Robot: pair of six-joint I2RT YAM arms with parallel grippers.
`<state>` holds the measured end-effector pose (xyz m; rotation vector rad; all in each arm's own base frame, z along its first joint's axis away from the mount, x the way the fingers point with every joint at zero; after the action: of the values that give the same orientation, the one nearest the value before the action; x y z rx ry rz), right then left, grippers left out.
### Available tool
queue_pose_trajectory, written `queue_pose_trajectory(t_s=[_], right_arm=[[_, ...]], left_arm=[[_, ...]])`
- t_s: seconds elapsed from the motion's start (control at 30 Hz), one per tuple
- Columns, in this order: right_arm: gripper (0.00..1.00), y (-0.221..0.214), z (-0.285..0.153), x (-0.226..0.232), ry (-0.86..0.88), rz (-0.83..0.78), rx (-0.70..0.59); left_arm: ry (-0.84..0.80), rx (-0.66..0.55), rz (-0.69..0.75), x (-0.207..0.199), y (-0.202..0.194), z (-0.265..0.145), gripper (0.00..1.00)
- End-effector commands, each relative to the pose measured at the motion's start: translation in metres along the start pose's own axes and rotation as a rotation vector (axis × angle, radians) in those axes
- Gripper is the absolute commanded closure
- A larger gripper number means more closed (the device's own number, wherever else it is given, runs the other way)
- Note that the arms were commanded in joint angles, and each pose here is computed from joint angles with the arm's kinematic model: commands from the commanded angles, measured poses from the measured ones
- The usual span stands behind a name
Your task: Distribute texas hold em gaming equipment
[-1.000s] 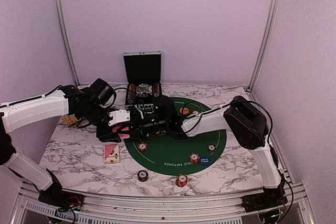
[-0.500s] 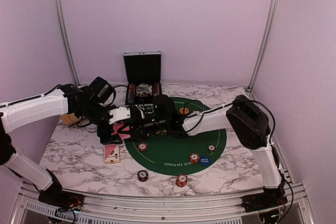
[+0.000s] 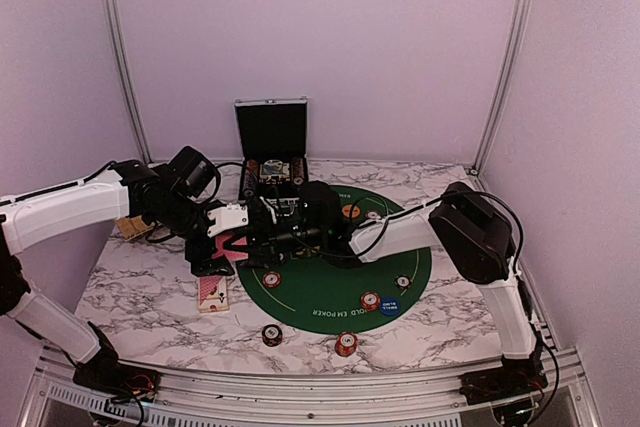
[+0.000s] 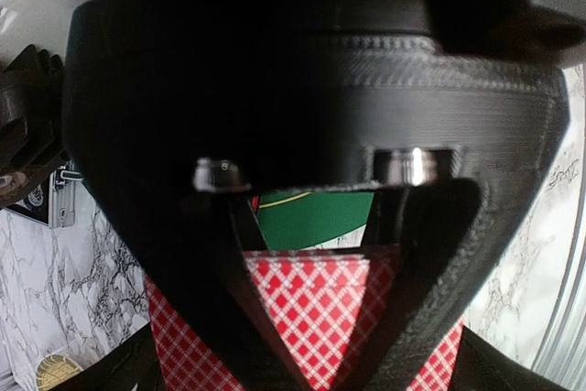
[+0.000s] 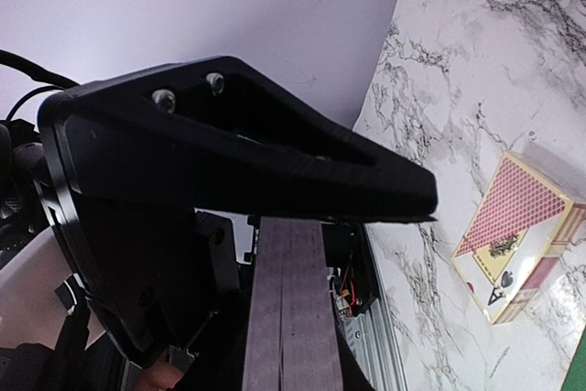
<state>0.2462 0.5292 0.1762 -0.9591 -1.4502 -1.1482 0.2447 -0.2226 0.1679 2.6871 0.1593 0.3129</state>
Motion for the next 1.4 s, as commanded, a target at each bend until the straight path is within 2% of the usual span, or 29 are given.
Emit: queue_pose_trajectory(t_s=[0.0, 0.23, 0.4, 0.63, 0.8, 0.83, 0.9, 0.97, 1.1, 1.2, 1.37], right_arm=[[1.00, 0.000, 0.002, 0.033, 0.083, -0.065, 0.013], [1.00, 0.001, 0.005, 0.012, 0.006, -0.019, 0.020], [1.00, 0.005, 0.004, 0.002, -0.066, -0.019, 0.007], [1.00, 0.007, 0.000, -0.010, -0.130, -0.021, -0.010], [1.00, 0.008, -0.003, -0.011, -0.132, -0.022, -0.016], [0.99, 0.008, -0.003, -0.011, -0.130, -0.024, -0.016], [0.88, 0.009, -0.003, -0.008, -0.118, -0.026, -0.016], [0.74, 0.009, -0.003, -0.005, -0.107, -0.023, -0.021], [0.58, 0.010, -0.002, -0.003, -0.085, -0.011, -0.027], [0.53, 0.011, 0.000, -0.004, -0.093, -0.005, -0.030], [0.50, 0.011, 0.001, -0.010, -0.124, 0.009, -0.028]], left_arm=[[-0.018, 0.009, 0.017, -0.003, -0.002, 0.002, 0.06], [-0.002, 0.007, 0.070, -0.002, -0.002, -0.002, 0.33], [0.001, -0.004, 0.079, -0.001, 0.000, -0.004, 0.47], [0.012, -0.015, 0.067, 0.001, 0.003, -0.007, 0.52], [0.008, -0.016, 0.045, 0.001, 0.003, -0.007, 0.64], [0.006, -0.015, 0.040, 0.001, 0.003, -0.006, 0.67], [0.006, -0.016, 0.026, 0.001, 0.004, -0.006, 0.71], [0.010, -0.016, 0.017, 0.002, 0.004, -0.006, 0.72], [0.016, -0.010, 0.004, 0.003, 0.003, -0.004, 0.72], [0.023, 0.011, -0.003, 0.004, -0.001, -0.001, 0.72], [0.025, 0.021, -0.006, 0.004, -0.003, 0.001, 0.71]])
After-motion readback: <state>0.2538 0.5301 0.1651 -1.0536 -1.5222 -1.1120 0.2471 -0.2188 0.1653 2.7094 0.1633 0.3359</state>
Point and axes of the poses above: each gripper's point midway between its finger pads, its own z axis out along the fingers, its own x axis along the line the jaws close on, y = z × x, the point moved 3 cm from there along -z, back along the fingers, and after that the axes turned 2 degrees about z, right-handed, at the moved point
